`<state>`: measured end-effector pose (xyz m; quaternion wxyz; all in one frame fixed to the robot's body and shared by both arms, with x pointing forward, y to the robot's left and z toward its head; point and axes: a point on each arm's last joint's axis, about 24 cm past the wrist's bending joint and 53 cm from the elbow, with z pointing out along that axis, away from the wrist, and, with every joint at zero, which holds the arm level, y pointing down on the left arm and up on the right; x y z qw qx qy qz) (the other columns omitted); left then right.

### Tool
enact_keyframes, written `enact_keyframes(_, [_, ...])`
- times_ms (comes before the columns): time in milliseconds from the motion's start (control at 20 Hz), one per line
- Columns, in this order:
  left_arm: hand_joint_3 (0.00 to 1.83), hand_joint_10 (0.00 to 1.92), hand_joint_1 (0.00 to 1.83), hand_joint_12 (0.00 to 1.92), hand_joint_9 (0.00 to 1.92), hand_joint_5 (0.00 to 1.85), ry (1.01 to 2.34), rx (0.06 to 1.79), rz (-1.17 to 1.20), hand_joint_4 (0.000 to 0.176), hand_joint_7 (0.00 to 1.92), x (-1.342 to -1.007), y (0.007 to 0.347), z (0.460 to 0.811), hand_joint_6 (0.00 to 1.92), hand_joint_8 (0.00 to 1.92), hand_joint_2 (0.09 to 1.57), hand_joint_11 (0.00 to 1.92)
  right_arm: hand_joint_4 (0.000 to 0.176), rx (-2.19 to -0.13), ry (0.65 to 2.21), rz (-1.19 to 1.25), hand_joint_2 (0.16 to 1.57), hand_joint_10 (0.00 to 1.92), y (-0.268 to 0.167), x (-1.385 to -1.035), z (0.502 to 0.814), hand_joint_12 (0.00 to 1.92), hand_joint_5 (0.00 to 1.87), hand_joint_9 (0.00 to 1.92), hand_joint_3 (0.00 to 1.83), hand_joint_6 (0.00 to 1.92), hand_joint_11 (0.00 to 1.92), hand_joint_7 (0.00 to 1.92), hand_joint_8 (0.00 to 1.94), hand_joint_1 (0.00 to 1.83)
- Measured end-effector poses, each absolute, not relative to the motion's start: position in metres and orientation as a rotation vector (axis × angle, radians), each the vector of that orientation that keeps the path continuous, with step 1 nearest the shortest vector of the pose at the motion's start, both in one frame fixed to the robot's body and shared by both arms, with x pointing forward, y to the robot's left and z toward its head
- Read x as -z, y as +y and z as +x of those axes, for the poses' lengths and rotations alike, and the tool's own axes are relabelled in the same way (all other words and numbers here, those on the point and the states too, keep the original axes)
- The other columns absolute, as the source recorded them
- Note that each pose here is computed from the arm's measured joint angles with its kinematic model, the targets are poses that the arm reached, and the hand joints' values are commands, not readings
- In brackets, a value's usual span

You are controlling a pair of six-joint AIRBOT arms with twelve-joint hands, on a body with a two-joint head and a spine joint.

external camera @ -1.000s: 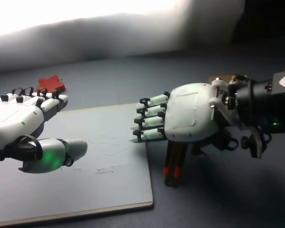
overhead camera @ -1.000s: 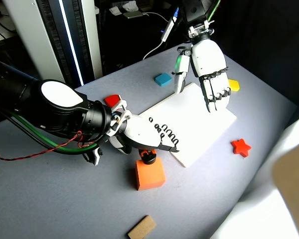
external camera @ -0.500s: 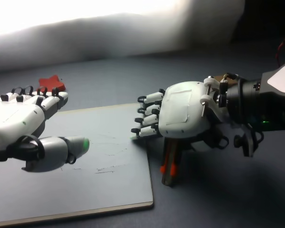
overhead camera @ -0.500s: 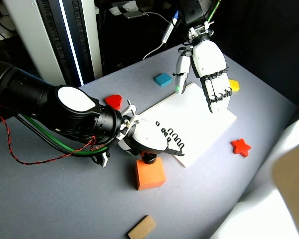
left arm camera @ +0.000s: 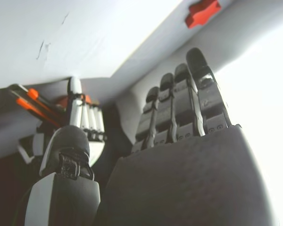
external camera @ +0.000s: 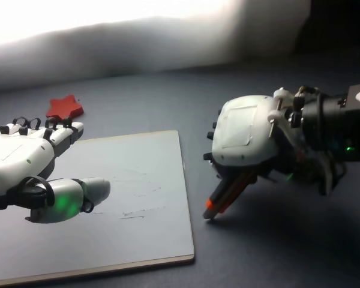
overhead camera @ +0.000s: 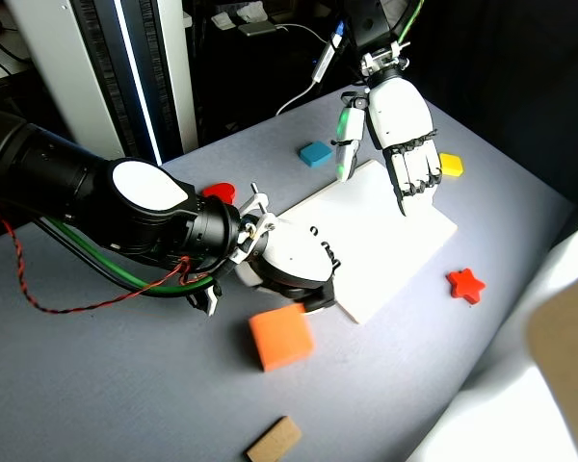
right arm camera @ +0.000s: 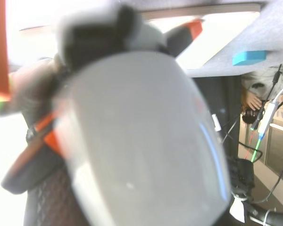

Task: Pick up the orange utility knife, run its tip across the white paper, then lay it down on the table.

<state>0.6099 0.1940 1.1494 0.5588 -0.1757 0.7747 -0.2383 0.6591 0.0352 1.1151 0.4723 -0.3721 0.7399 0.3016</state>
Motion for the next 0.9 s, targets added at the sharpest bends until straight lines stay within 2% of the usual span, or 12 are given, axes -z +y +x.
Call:
enact_keyframes(100, [0.0, 0.01, 0.0, 0.74, 0.13, 0.0, 1.827, 0.567, -0.413, 0.003, 0.1, -1.15, 0.193, 0.61, 0.0, 0.0, 1.27, 0.0, 0.176, -0.735, 1.803, -0.922, 1.03, 1.92, 0.035, -1.117, 0.656, 1.92, 1.52, 1.82, 0.5, 1.92, 1.88, 1.7, 1.94, 1.48])
enact_keyframes(200, [0.0, 0.0, 0.0, 0.74, 0.13, 0.0, 1.827, 0.569, -0.416, 0.008, 0.1, -1.15, 0.193, 0.61, 0.0, 0.0, 1.27, 0.0, 0.176, -0.734, 1.793, -0.923, 1.04, 1.92, 0.035, -1.122, 0.656, 1.92, 1.52, 1.79, 0.51, 1.92, 1.85, 1.68, 1.94, 1.52])
enact_keyframes(300, [0.0, 0.0, 0.0, 0.69, 0.1, 0.0, 1.827, 0.568, -0.419, 0.002, 0.08, -1.15, 0.193, 0.61, 0.0, 0.0, 1.26, 0.0, 0.176, -0.758, 1.783, -0.911, 1.01, 1.92, 0.038, -1.13, 0.654, 1.92, 1.5, 1.78, 0.58, 1.92, 1.85, 1.66, 1.94, 1.52])
enact_keyframes(500, [0.0, 0.0, 0.0, 0.58, 0.09, 0.0, 1.825, 0.562, -0.416, 0.001, 0.06, -1.15, 0.196, 0.613, 0.0, 0.0, 1.27, 0.0, 0.176, -0.816, 1.728, -0.838, 1.0, 1.92, 0.044, -1.171, 0.662, 1.92, 1.48, 1.78, 0.57, 1.92, 1.84, 1.67, 1.94, 1.54])
enact_keyframes(750, [0.0, 0.01, 0.0, 0.52, 0.1, 0.0, 1.8, 0.47, -0.457, 0.0, 0.06, -1.152, 0.229, 0.632, 0.0, 0.01, 1.26, 0.0, 0.176, -0.825, 1.497, -0.893, 1.05, 1.92, 0.06, -1.21, 0.664, 1.92, 1.5, 1.75, 0.52, 1.92, 1.81, 1.66, 1.94, 1.51])
enact_keyframes(900, [0.0, 0.0, 0.0, 0.52, 0.1, 0.0, 1.781, 0.407, -0.486, 0.007, 0.07, -1.152, 0.257, 0.645, 0.0, 0.0, 1.27, 0.0, 0.176, -0.776, 1.413, -0.86, 1.05, 1.92, 0.068, -1.209, 0.672, 1.92, 1.53, 1.74, 0.53, 1.92, 1.8, 1.66, 1.94, 1.52])
